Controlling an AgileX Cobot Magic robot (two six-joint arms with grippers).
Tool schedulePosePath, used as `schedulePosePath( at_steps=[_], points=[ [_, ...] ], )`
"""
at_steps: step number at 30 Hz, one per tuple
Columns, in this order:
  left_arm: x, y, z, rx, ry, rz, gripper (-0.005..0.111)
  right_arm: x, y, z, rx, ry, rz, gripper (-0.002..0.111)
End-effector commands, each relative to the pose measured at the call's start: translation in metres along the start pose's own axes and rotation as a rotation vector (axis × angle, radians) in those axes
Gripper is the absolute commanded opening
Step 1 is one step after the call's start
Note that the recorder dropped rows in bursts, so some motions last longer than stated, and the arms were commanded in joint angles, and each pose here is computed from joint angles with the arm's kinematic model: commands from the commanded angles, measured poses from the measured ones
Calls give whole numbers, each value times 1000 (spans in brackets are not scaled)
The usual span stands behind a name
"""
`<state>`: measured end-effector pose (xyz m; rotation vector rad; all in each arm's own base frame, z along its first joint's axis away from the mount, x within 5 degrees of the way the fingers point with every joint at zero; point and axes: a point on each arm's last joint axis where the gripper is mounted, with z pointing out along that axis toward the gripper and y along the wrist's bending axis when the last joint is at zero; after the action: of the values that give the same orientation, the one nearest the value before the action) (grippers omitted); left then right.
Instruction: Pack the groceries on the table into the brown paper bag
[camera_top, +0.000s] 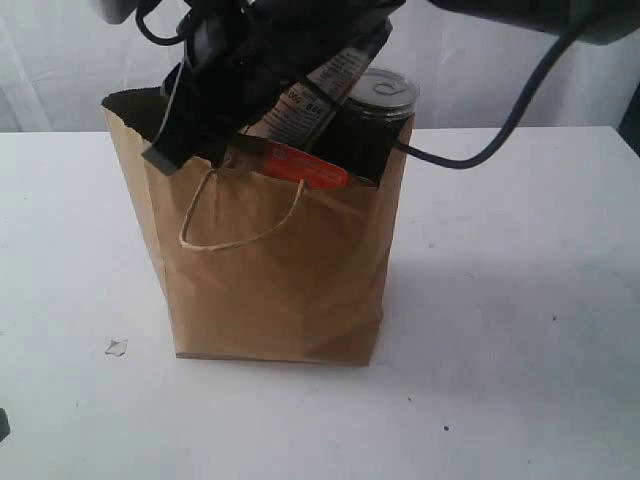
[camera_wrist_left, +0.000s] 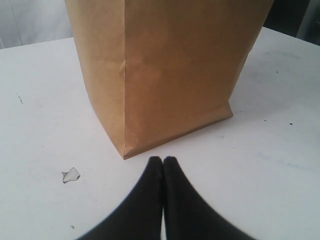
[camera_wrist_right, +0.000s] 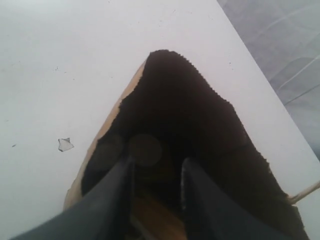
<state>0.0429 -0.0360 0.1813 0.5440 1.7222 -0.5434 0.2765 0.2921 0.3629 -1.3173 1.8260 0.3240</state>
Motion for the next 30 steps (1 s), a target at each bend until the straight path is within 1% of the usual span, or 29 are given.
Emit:
schedulePosePath(
  at_steps=[1,4,8,12,15,16,21,26,30],
  points=[
    [1,0,0,3,1,-6,0,-6,-2,-6,26,-36,-5,32],
    [1,0,0,3,1,-6,0,-12,-6,-20,59,-79,43,32],
    [1,0,0,3,1,-6,0,-19,-10,-50,126,-122,79,31],
    [1,0,0,3,1,-6,0,-23,-9,-79,149,-171,120,31],
    [1,0,0,3,1,-6,0,-23,-6,-106,160,-212,142,24],
    [1,0,0,3,1,-6,0,-21,-4,-114,163,-222,141,20],
    [1,0,0,3,1,-6,0,-7,6,-154,190,-297,163,0],
    [1,0,0,3,1,-6,0,20,21,-197,238,-405,181,0],
    [1,0,0,3,1,-6,0,50,36,-220,247,-418,177,0]
  ],
)
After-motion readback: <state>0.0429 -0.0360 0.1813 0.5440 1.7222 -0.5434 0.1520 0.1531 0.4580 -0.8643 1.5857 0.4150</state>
